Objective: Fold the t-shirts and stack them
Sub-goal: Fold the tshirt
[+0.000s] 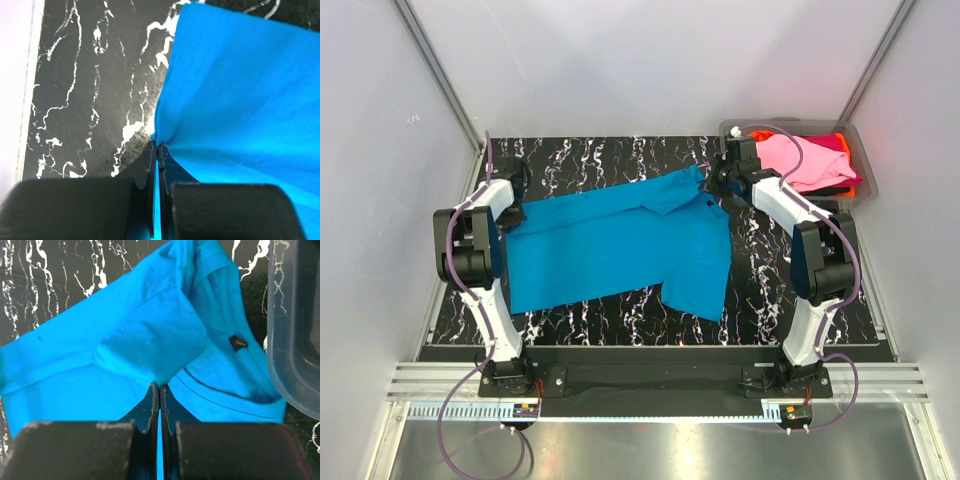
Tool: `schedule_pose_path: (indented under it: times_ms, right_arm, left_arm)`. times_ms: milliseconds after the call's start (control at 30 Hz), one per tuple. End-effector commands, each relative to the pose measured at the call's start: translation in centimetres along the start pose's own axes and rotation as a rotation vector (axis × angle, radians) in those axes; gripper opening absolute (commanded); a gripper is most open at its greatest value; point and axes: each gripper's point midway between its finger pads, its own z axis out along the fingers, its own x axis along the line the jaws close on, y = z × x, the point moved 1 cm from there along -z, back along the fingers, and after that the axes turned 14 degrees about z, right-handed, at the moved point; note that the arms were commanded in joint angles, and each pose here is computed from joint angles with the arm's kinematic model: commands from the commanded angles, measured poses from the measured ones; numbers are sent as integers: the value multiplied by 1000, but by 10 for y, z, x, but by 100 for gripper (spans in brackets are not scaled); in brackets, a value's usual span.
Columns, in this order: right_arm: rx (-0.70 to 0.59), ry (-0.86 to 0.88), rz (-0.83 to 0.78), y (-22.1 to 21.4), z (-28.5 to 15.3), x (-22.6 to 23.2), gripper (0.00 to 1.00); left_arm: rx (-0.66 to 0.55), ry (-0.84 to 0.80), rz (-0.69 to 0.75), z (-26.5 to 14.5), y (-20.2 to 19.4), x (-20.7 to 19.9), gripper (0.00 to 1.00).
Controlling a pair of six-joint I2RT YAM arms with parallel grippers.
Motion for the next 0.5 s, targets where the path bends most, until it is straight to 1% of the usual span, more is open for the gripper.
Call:
schedule_pose_path:
  times_ms: [0, 133, 433, 467]
  right_arm:
    - [-28, -28, -35, 8, -3, -5, 0]
    - [-29, -53, -47, 8, -4, -11, 0]
    - [32, -97, -57, -8, 1, -25, 0]
    - [45, -123, -57, -10, 3, -29, 0]
  left_arm:
    - [-16, 39, -35, 0, 13, 13, 0]
    - [-4, 43, -32, 4, 11, 13, 0]
    - [21, 41, -38, 9, 2, 12, 0]
    - [20, 40, -36, 6, 1, 12, 0]
